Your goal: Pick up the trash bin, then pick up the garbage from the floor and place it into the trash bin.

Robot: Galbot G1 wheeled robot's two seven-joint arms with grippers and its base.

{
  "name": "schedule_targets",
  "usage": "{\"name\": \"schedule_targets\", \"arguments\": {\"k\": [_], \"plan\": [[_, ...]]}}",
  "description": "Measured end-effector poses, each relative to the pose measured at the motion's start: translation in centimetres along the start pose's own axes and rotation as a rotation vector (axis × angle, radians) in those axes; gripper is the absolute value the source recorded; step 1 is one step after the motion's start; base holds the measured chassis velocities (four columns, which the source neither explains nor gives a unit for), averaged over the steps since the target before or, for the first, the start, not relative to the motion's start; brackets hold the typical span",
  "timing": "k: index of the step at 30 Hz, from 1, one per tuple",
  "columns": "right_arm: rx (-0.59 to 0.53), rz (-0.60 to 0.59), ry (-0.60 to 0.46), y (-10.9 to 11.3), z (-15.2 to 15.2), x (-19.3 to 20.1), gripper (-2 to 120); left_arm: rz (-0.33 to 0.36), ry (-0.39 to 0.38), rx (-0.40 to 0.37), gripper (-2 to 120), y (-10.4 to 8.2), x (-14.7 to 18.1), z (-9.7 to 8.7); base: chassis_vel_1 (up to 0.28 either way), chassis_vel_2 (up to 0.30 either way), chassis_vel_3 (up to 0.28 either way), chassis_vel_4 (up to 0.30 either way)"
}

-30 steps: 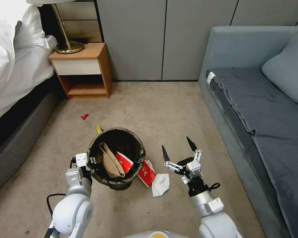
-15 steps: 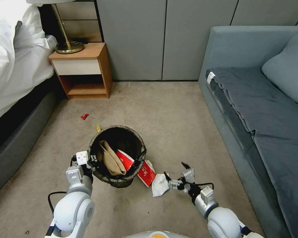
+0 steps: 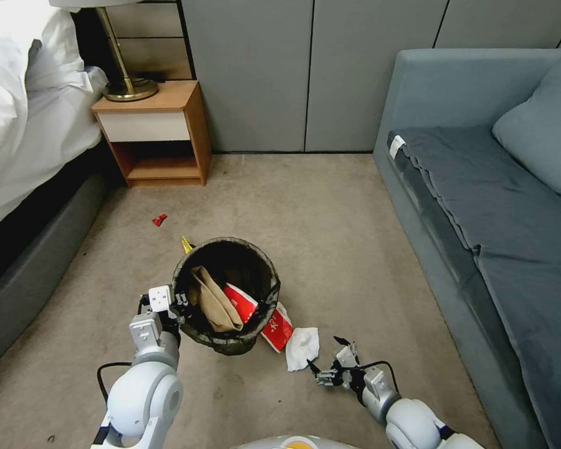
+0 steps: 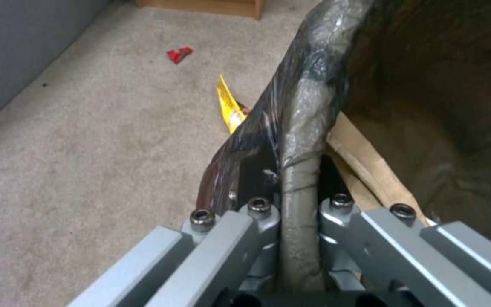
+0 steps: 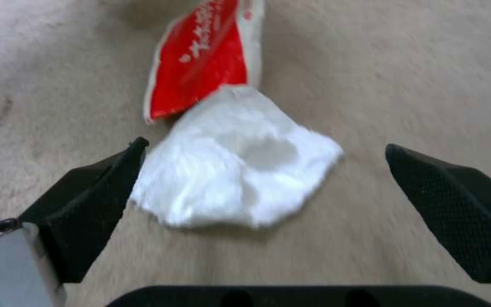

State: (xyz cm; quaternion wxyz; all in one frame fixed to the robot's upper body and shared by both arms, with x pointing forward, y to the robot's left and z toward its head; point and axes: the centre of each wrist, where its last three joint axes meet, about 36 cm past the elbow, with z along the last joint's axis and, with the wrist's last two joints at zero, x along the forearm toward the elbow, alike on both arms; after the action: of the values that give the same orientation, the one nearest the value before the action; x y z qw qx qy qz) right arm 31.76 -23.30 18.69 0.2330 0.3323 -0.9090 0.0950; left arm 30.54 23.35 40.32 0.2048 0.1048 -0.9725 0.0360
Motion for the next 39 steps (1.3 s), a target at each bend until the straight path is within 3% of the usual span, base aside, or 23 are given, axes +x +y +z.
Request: {"name": "schedule_targets", "arguments": {"k": [8,29,33,34,39], "plan": [[0.035,-0.075,-0.04,-1.2,0.2,-2.4,100,0.001,0.011,-0.008,0,-0.2,0.2,0.4,0.0,0.0,0.0,0.0],[0.013,-0.103,-0.024,1.2,2.6,-6.4,100,0.004,0.014,-0.004,0,-0.5,0.3,0.5,0.0,0.0,0.0,0.0],[0.01,-0.097,-0.012,1.3,3.4,-6.5,95,0.002,0.016,-0.004,0,-0.5,0.2,0.5,0.0,0.0,0.0,0.0],[0.01,-0.089,-0.004,1.1,3.9,-6.4,86,0.0,0.016,-0.005,0,-0.4,0.2,0.5,0.0,0.0,0.0,0.0],[0.017,-0.075,0.011,-0.1,5.5,-5.3,66,0.002,0.013,-0.006,0,-0.3,0.1,0.4,0.0,0.0,0.0,0.0]]}}
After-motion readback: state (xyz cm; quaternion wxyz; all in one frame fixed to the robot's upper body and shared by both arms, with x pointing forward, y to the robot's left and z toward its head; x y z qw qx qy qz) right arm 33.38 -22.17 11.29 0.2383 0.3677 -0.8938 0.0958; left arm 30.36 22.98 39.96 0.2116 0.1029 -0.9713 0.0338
